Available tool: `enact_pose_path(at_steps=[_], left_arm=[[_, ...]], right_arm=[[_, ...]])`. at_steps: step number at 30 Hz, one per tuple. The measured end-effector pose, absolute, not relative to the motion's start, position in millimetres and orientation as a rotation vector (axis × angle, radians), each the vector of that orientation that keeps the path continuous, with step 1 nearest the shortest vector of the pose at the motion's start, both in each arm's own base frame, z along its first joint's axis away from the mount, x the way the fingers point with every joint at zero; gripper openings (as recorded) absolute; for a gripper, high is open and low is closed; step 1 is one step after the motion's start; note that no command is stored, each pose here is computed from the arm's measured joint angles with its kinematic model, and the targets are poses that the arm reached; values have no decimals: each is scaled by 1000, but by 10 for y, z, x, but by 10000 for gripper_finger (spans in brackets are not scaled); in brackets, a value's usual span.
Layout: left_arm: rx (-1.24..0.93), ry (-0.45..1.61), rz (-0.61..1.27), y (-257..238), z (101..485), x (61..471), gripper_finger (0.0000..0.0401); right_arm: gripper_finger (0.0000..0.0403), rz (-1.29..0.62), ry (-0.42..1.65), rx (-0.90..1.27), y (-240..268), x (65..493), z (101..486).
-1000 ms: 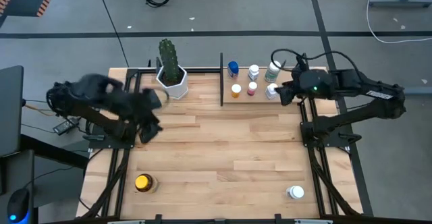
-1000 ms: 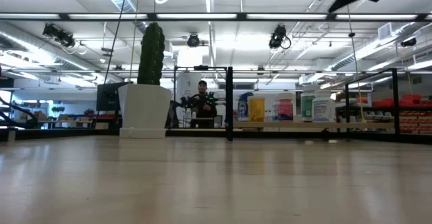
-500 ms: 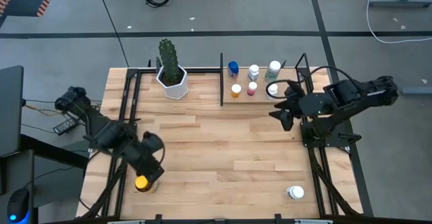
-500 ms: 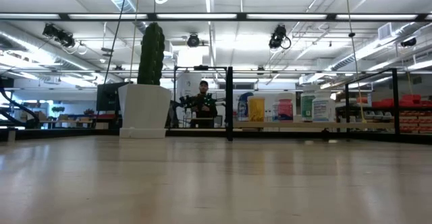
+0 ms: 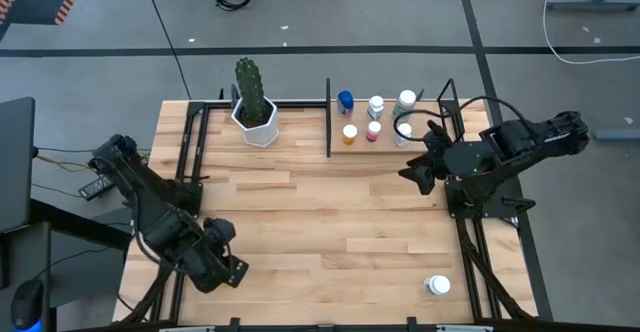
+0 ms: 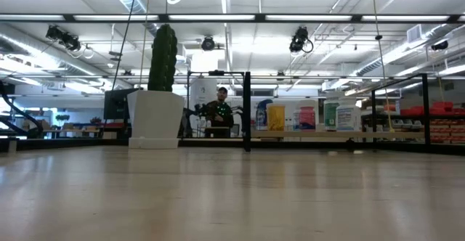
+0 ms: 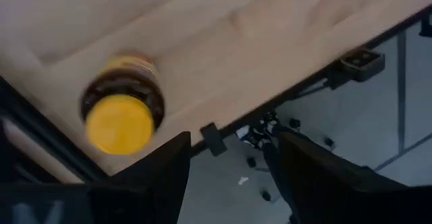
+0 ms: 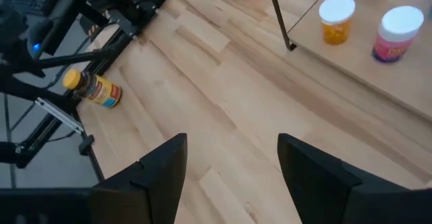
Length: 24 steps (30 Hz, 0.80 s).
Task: Pick and place medicine bottles onto shelf by color
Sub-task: Put the yellow pill bottle on the shelf
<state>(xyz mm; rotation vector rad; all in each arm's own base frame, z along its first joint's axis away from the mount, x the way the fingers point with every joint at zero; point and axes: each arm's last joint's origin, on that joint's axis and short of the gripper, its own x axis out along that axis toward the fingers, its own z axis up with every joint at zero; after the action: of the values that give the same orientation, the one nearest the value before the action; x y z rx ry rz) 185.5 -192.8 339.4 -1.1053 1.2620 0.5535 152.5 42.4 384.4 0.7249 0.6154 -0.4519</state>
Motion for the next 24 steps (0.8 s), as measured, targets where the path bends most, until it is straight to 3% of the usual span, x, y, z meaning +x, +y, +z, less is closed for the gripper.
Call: enact_pose_path(at_steps=[11, 24], left_arm=[[-896, 1364, 636, -2230, 3099, 1746, 242], [-874, 1346, 564, -2240, 3093, 1821, 235]], right_arm=[[237, -435, 661, 861, 469, 1552, 3820], [237, -416, 675, 764, 493, 1531, 3812]])
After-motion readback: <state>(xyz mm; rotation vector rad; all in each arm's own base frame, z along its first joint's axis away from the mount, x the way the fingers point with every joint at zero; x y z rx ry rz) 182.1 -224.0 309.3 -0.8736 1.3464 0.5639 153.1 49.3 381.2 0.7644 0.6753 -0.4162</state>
